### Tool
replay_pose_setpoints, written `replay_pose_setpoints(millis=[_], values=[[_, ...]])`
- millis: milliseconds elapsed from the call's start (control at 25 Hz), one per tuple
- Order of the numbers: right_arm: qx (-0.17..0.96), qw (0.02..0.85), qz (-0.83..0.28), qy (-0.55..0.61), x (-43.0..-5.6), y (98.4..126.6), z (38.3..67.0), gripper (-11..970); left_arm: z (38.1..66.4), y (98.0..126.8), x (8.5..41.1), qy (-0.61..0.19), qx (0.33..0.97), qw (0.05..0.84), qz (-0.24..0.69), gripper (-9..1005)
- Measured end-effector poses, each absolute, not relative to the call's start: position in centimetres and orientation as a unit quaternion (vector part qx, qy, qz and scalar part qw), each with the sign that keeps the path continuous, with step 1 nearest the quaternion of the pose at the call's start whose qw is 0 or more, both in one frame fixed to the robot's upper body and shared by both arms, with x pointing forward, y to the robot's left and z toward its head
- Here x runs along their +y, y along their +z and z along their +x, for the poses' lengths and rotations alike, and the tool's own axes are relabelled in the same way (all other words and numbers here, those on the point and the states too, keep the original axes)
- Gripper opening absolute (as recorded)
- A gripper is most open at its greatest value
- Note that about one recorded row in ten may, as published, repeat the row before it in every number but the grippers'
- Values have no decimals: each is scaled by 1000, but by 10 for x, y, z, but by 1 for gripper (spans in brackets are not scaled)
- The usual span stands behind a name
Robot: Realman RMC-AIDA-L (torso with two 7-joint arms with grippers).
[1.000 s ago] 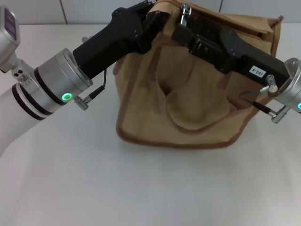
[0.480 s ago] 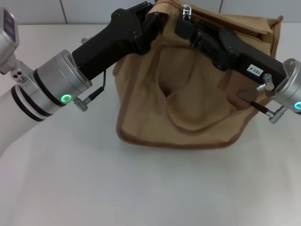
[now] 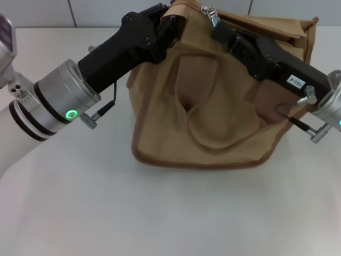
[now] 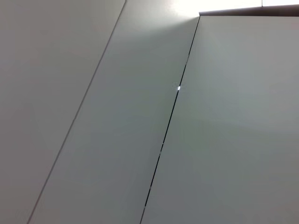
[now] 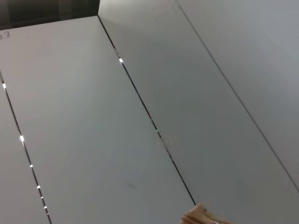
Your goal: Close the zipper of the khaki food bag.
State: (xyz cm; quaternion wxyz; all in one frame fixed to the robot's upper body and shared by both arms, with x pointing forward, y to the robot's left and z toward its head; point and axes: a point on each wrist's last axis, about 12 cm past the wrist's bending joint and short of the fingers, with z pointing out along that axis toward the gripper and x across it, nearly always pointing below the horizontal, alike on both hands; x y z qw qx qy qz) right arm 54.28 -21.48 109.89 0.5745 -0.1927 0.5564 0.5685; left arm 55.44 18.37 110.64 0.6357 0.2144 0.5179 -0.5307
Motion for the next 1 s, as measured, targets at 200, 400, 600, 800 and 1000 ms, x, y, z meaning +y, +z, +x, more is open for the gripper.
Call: replay_pose_setpoints(millis=[200, 400, 600, 800, 1000], values=[[558, 581, -181, 564, -220, 1097, 541, 10, 553, 1106, 185, -532, 516, 637, 212, 68], [566, 596, -152, 549, -237, 1090, 532, 5, 551, 1104, 189, -528, 518, 641, 207, 68], [573, 610, -125, 533, -252, 1084, 526, 11, 550, 1103, 194, -523, 519, 647, 197, 69], [578, 624, -92, 518, -272, 1079, 515, 17, 549, 1102, 199, -517, 521, 652, 191, 70], [581, 636, -72, 504, -287, 1077, 508, 22, 549, 1101, 202, -513, 521, 656, 186, 70]])
